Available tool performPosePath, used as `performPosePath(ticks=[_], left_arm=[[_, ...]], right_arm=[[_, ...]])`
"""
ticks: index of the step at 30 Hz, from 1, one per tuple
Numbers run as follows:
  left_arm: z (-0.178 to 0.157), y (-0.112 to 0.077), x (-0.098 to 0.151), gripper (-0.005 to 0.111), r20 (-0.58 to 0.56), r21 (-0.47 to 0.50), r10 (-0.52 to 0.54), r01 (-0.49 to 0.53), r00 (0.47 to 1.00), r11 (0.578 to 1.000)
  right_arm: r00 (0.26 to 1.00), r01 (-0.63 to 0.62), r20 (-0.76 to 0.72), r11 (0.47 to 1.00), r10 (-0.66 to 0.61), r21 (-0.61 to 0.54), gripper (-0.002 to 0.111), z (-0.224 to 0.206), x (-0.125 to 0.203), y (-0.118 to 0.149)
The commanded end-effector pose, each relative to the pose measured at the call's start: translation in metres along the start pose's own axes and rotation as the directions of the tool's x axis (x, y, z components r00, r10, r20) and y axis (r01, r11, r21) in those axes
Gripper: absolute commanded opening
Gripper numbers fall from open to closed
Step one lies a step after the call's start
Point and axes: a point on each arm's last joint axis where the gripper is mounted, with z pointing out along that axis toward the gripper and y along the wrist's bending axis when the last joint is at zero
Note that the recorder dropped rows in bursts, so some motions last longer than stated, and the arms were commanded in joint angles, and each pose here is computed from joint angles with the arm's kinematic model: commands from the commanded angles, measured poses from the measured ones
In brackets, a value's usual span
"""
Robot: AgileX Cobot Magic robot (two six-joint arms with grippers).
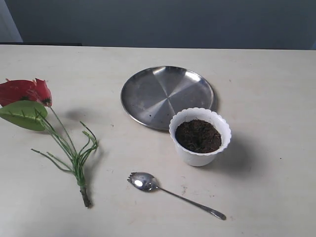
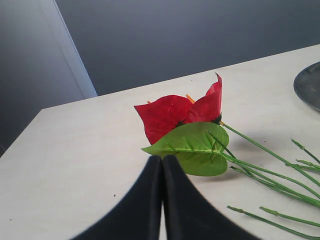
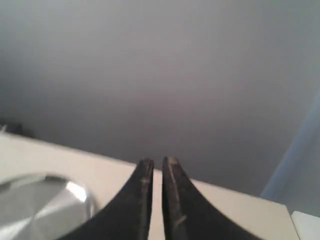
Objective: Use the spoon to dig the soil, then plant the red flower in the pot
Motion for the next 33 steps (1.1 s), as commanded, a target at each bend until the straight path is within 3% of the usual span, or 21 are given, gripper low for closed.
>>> performPosePath(ticks=[1,4,9,13,17,21,27,31,33], left_arm=[[0.0,0.0,-0.001,0.0,0.014,0.0,-0.006,0.006,1.0,1.0],[0.0,0.0,-0.001,0.0,0.014,0.0,-0.006,0.006,1.0,1.0],[0.0,0.0,-0.001,0.0,0.014,0.0,-0.006,0.006,1.0,1.0],[0.0,0.0,-0.001,0.0,0.014,0.0,-0.006,0.006,1.0,1.0],[0.0,0.0,-0.001,0.0,0.014,0.0,-0.006,0.006,1.0,1.0],[0.0,0.0,-0.001,0.0,0.014,0.0,-0.006,0.006,1.0,1.0],[0.0,0.0,-0.001,0.0,0.014,0.0,-0.006,0.006,1.0,1.0],[0.0,0.0,-0.001,0.0,0.014,0.0,-0.006,0.006,1.0,1.0],[0.0,0.0,-0.001,0.0,0.014,0.0,-0.006,0.006,1.0,1.0]], right_arm=[[0.87,0.184,-0.392,0.934,-0.299,-0.305,0.008,0.043,-0.017,0.032],[0.712,0.183,-0.54,0.861,-0.45,-0.475,0.008,0.066,-0.008,0.065],[0.567,0.186,-0.516,0.71,-0.642,-0.679,0.008,0.093,0.024,0.136],[0.409,0.15,-0.507,0.603,-0.759,-0.783,0.008,0.1,0.067,0.182],[0.251,0.094,-0.496,0.531,-0.831,-0.842,0.008,0.098,0.111,0.211],[0.186,0.006,-0.485,0.494,-0.855,-0.869,0.014,0.093,0.141,0.238],[0.077,-0.004,-0.438,0.439,-0.896,-0.898,0.04,0.087,0.177,0.259],[0.036,0.012,-0.423,0.424,-0.905,-0.906,0.042,0.091,0.195,0.261],[0.04,0.009,-0.384,0.385,-0.922,-0.923,0.042,0.09,0.201,0.261]])
